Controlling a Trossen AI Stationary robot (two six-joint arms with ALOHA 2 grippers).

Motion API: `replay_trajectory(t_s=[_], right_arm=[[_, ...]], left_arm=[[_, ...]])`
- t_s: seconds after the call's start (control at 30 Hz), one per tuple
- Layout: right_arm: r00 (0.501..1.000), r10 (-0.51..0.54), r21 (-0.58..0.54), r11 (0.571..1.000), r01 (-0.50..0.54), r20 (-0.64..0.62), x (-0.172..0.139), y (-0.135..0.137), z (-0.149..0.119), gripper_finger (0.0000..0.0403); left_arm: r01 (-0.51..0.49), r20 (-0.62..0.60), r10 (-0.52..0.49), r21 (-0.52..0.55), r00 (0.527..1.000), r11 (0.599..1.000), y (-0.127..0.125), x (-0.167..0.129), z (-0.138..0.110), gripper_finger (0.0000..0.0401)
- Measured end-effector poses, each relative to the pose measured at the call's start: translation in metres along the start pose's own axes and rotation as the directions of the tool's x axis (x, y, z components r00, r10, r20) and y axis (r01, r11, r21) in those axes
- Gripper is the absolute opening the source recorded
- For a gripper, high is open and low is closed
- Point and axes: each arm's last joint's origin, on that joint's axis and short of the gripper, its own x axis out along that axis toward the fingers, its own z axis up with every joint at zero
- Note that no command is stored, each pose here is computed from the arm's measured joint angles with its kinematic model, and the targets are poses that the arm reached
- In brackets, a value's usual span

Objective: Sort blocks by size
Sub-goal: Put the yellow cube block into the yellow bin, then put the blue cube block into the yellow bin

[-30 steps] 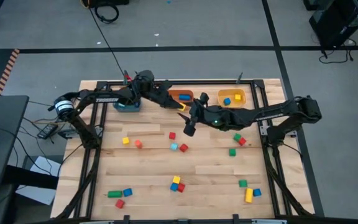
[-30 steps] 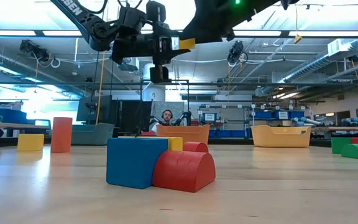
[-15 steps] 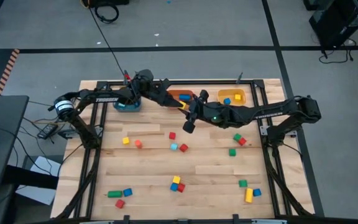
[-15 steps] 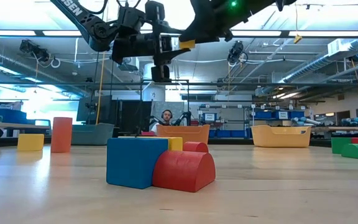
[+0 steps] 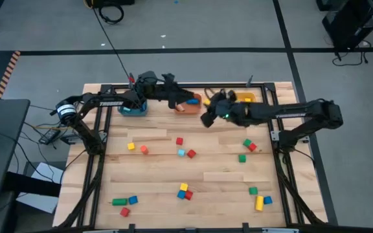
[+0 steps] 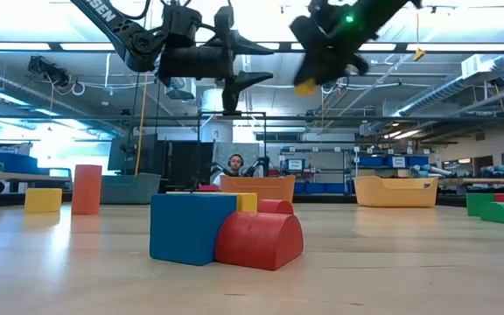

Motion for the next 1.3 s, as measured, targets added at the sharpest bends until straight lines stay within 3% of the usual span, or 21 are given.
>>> replay_trajectory(t_s=[0.13,0.27,0.47,0.6,0.73,0.83,0.97,1.13,1.2,1.3], right_arm=[[0.995,-0.047,0.072,0.996,0.053,-0.090,0.003,-0.038,-0.002,0.0150],[0.983,0.005,0.189,0.981,0.030,-0.186,0.020,-0.084,-0.006,0.0150],[0.933,-0.041,0.321,0.933,0.164,-0.356,0.045,-0.145,-0.018,0.0150],[0.873,-0.008,0.356,0.911,0.207,-0.487,0.061,-0.171,-0.033,0.0150],[0.794,-0.010,0.296,0.925,0.238,-0.608,0.076,-0.182,-0.051,0.0151],[0.774,-0.010,0.249,0.944,0.216,-0.634,0.084,-0.185,-0.057,0.0161],[0.776,-0.010,0.212,0.960,0.184,-0.630,0.090,-0.185,-0.059,0.0188],[0.798,-0.019,0.155,0.978,0.140,-0.602,0.087,-0.187,-0.054,0.0215],[0.805,-0.023,0.148,0.979,0.137,-0.593,0.085,-0.189,-0.052,0.0221],[0.808,-0.027,0.144,0.980,0.138,-0.589,0.080,-0.191,-0.050,0.0225]], left_arm=[[-0.086,0.062,0.080,0.104,0.995,0.991,0.000,0.001,0.000,0.0218],[-0.153,0.105,0.136,0.176,0.985,0.973,-0.005,0.006,-0.004,0.0218],[-0.241,0.161,0.214,0.173,0.964,0.955,-0.013,0.012,-0.011,0.0218],[-0.267,0.152,0.241,0.182,0.959,0.946,-0.017,0.016,-0.015,0.0218],[-0.327,0.104,0.313,0.178,0.944,0.928,-0.028,0.025,-0.015,0.0218],[-0.413,0.068,0.408,0.207,0.911,0.887,-0.037,0.032,-0.015,0.0218],[-0.538,0.013,0.547,0.202,0.837,0.818,-0.050,0.037,-0.011,0.0218],[-0.684,-0.116,0.695,0.125,0.710,0.719,-0.065,0.034,-0.007,0.0218],[-0.709,-0.150,0.715,0.098,0.683,0.698,-0.073,0.034,-0.010,0.0218],[-0.699,-0.158,0.694,0.035,0.702,0.714,-0.090,0.035,-0.016,0.0218]])
